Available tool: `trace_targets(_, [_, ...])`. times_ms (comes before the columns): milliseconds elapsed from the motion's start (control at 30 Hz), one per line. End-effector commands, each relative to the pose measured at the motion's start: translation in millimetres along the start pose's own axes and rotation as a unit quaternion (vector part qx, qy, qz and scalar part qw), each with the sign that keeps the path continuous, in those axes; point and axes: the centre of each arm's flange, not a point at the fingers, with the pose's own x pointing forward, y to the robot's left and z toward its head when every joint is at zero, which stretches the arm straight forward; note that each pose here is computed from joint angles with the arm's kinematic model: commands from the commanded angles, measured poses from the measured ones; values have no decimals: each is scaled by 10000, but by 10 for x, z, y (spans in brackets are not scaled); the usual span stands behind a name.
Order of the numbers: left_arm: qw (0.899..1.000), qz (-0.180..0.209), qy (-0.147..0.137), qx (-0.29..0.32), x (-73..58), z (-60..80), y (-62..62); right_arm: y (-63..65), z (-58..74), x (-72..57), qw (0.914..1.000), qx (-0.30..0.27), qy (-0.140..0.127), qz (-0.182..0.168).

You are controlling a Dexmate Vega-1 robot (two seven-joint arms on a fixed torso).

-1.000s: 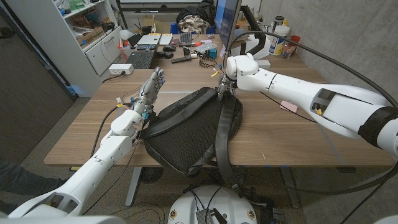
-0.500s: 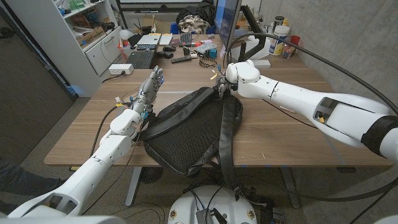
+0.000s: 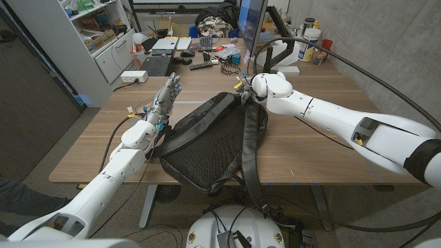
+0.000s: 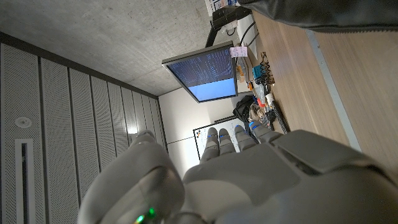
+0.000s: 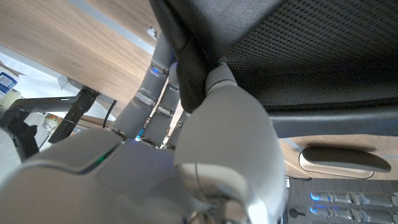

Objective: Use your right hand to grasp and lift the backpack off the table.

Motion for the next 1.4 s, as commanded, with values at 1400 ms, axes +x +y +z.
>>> trace_targets(1400, [9992, -354, -83, 148, 166, 117, -174, -514, -353, -1162, 9848, 647, 256, -1589])
